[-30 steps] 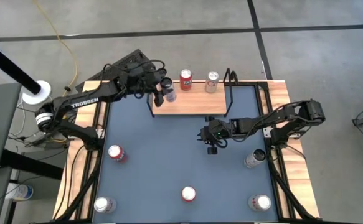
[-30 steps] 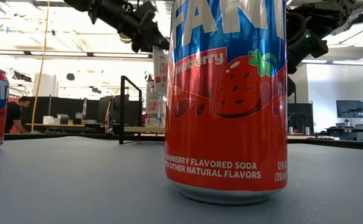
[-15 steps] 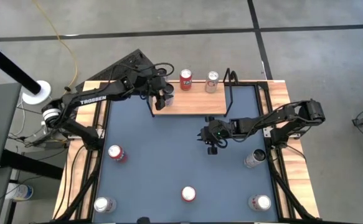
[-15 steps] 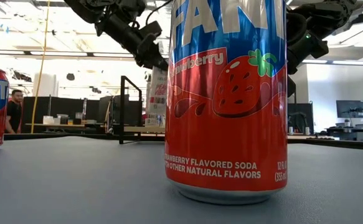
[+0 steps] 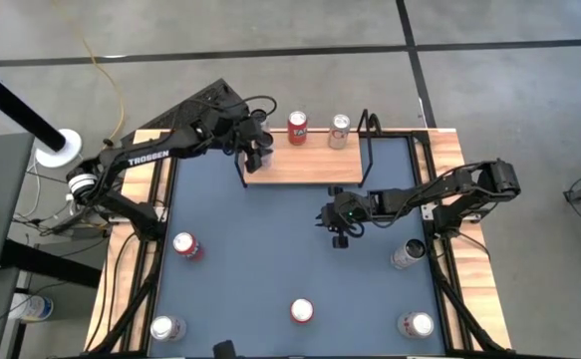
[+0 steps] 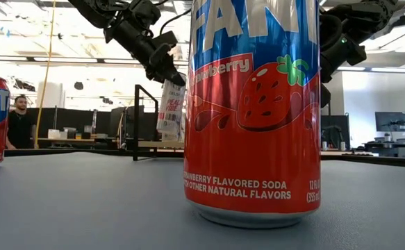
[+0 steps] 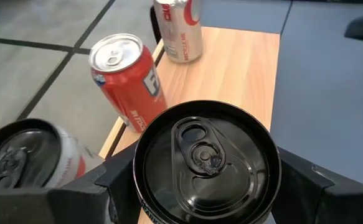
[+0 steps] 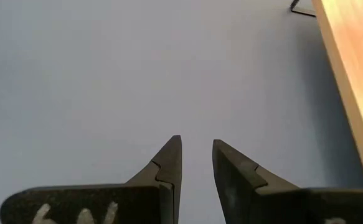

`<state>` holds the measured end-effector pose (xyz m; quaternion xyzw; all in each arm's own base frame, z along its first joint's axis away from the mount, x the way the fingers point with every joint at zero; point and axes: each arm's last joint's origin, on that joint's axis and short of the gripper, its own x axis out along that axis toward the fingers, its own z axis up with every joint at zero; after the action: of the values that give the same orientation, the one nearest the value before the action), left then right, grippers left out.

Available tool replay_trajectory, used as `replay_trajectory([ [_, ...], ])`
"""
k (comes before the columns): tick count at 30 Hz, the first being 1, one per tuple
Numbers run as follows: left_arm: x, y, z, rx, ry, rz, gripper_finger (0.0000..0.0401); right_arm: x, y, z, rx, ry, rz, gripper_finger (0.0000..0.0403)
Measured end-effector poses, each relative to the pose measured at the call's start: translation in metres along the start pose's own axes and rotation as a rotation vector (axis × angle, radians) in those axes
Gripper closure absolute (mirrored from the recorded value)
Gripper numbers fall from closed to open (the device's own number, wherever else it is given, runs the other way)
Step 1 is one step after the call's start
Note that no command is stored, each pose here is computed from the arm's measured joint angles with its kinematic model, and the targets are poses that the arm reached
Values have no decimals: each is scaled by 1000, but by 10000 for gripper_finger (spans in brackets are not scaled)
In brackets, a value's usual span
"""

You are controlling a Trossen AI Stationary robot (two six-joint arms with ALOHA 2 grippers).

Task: Place canned beverage on shelf
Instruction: Put the left white-pink soda can on the shelf aligned with the other white-pink soda can

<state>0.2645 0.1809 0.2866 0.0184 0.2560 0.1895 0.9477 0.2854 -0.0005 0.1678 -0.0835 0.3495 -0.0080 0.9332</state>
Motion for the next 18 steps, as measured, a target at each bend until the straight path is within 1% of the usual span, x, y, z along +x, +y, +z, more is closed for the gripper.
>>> replay_trajectory([
  [3,1,3,-3,-10,-9,1,152,0,0,0,0,0,1,306],
  [8,4,10,-18,-60,-19,40,152,0,0,0,0,0,1,306],
  [11,4,11,-17,-52,-55,30,152,0,0,0,0,0,1,306],
  [18,4,12,-18,-45,-47,38,152,0,0,0,-1,0,1,306],
])
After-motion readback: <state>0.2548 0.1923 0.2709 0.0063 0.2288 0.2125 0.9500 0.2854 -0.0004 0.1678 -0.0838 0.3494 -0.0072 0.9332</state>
